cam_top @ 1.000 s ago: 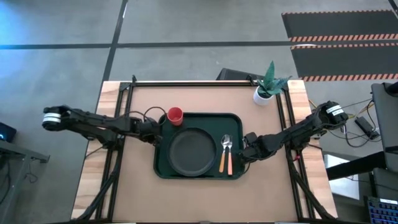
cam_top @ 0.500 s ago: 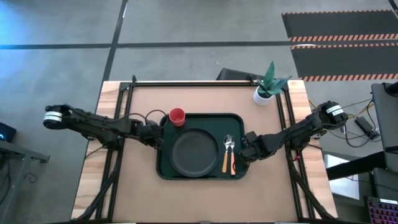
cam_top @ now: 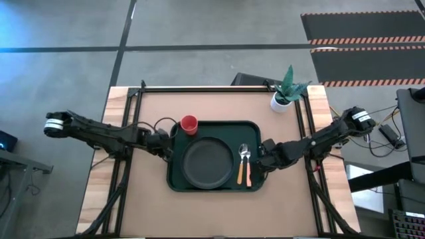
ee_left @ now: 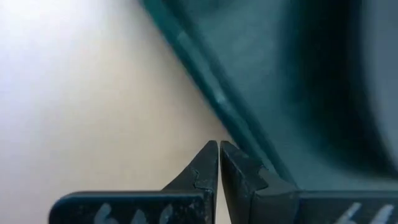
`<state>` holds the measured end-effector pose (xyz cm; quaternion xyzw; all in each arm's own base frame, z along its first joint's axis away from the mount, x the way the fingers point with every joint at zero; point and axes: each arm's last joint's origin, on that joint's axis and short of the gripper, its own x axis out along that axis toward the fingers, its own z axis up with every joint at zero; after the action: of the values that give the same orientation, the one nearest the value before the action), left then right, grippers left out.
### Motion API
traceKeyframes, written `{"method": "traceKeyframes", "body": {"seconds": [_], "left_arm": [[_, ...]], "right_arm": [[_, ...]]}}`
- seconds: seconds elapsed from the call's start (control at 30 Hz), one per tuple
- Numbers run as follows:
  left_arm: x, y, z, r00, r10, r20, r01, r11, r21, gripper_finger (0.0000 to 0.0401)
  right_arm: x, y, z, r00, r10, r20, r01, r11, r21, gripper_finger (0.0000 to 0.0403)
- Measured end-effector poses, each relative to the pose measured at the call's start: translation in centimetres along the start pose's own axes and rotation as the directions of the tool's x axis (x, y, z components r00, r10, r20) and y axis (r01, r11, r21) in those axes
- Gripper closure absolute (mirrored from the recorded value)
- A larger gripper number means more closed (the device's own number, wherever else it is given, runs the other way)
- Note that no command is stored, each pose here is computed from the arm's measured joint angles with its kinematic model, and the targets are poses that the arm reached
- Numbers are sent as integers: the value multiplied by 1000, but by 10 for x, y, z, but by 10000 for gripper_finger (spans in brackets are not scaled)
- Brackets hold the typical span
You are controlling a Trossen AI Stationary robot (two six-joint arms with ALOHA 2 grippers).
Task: Pick and place plate/cup/fork/spoon on tray
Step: Adjust the black tray to the center of the table, then adjust the orange spoon on the black tray
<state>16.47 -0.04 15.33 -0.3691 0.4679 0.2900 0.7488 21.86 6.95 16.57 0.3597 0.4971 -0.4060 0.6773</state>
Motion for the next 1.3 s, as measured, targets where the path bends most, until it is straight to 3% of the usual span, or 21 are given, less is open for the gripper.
{"method": "traceKeyframes", "body": {"seconds": [0.2,0.37,0.53,0.67,0.87,1.0,1.13,1.3], "left_arm": [[-44,3,6,994,54,93,-57,998,29,401],[-82,6,12,969,11,246,-31,997,77,401],[-104,12,14,925,-30,379,9,998,57,401],[-104,17,11,918,-32,395,13,999,52,401],[-99,17,10,924,-15,383,-6,999,54,401],[-97,16,11,928,-4,373,-18,998,56,401],[-95,15,11,931,4,366,-27,998,59,401],[-93,14,12,933,11,360,-35,998,60,401]], "right_arm": [[-52,8,19,976,78,204,-62,995,-80,394],[-99,15,36,898,161,409,-93,979,-182,394],[-128,20,45,857,231,461,-134,963,-233,394],[-115,27,41,875,243,419,-166,963,-213,394],[-60,50,25,921,288,261,-238,949,-208,394],[-34,56,16,960,237,147,-215,965,-153,394],[-21,65,11,970,237,57,-228,964,-134,394],[-19,78,11,968,249,38,-241,960,-139,394]]}}
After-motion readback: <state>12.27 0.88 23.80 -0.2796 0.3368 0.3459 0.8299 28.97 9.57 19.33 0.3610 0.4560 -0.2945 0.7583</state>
